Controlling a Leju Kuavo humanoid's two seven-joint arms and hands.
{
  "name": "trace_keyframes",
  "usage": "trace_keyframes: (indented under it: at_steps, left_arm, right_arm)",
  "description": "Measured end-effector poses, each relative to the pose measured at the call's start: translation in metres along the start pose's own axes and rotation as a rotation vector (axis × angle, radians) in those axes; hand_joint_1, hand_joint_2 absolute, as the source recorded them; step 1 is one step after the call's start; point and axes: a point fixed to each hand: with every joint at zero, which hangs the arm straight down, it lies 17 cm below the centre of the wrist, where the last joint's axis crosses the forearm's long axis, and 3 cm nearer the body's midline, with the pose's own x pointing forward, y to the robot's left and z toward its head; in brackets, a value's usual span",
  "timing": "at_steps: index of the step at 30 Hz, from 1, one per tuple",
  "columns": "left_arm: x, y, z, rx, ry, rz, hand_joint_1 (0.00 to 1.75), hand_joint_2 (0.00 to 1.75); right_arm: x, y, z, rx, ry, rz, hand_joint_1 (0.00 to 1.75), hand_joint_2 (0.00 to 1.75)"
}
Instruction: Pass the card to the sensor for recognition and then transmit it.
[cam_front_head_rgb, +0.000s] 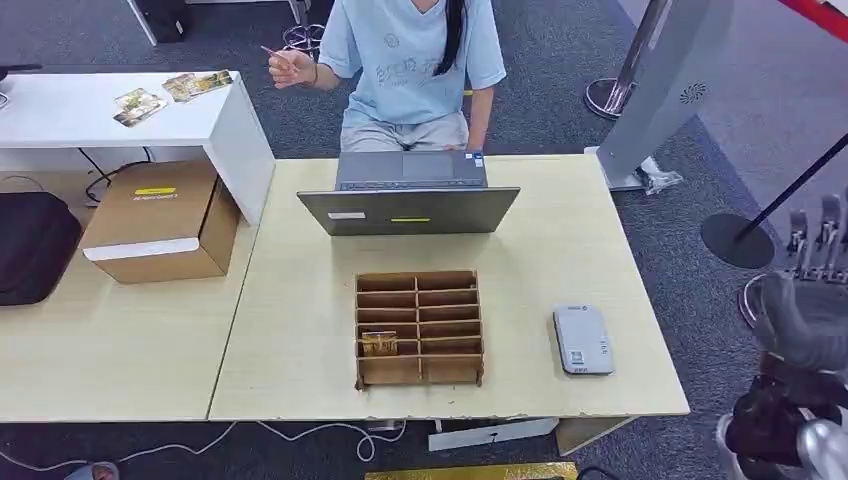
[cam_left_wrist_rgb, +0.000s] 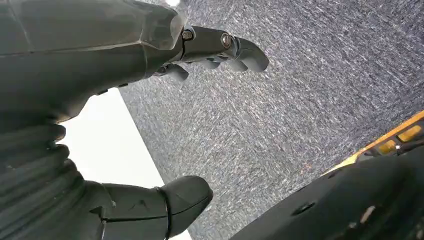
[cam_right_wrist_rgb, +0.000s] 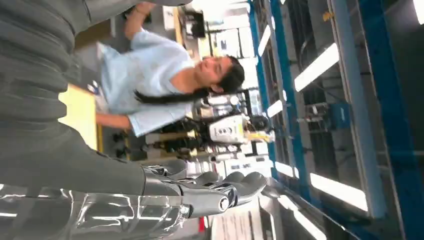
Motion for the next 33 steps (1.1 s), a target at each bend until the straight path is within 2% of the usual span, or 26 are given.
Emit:
trace_keyframes:
  at_steps: [6, 9, 12, 16, 17, 21, 22, 26, 29, 31, 33]
  left_arm:
    - [0.001, 0.001, 0.0, 0.0, -0.002, 0.026, 0.0, 1.75]
    - [0.001, 0.002, 0.0, 0.003, 0.002, 0.04, 0.0, 1.75]
    - [-0.001, 0.004, -0.001, 0.009, 0.014, 0.047, 0.0, 1.75]
    - [-0.004, 0.007, -0.001, 0.023, 0.023, 0.038, 0.0, 1.75]
    - [-0.004, 0.007, -0.001, 0.025, 0.023, 0.039, 0.0, 1.75]
    - [-0.005, 0.007, -0.001, 0.029, 0.022, 0.039, 0.0, 1.75]
    - [-0.004, 0.007, -0.001, 0.03, 0.019, 0.039, 0.0, 1.75]
    - [-0.002, 0.006, -0.001, 0.03, 0.013, 0.022, 0.0, 1.75]
    - [-0.002, 0.005, -0.001, 0.027, 0.01, -0.01, 0.0, 1.75]
    - [-0.005, 0.004, -0.001, 0.023, 0.025, -0.024, 0.0, 1.75]
    - [-0.007, 0.003, -0.001, 0.02, 0.033, -0.021, 0.0, 1.75]
  right_arm:
    - [-0.003, 0.03, 0.049, 0.066, 0.063, -0.17, 0.0, 1.75]
    - [-0.013, 0.047, 0.073, 0.043, 0.081, -0.209, 0.0, 1.75]
    - [-0.03, 0.071, 0.09, 0.039, 0.119, -0.143, 0.0, 1.75]
    - [-0.051, 0.111, 0.103, 0.063, 0.149, 0.038, 0.0, 1.75]
    - [-0.054, 0.117, 0.105, 0.068, 0.145, 0.119, 0.0, 1.75]
    - [-0.056, 0.137, 0.111, 0.118, 0.034, 0.681, 0.0, 1.75]
    - [-0.054, 0.142, 0.113, 0.126, 0.005, 0.777, 0.0, 1.75]
    - [-0.058, 0.15, 0.116, 0.117, -0.037, 1.033, 0.0, 1.75]
    - [-0.071, 0.164, 0.124, 0.209, -0.095, 1.303, 0.0, 1.75]
    - [-0.082, 0.163, 0.129, 0.23, -0.077, 1.444, 0.0, 1.75]
    - [-0.089, 0.154, 0.132, 0.21, -0.032, 1.51, 0.0, 1.75]
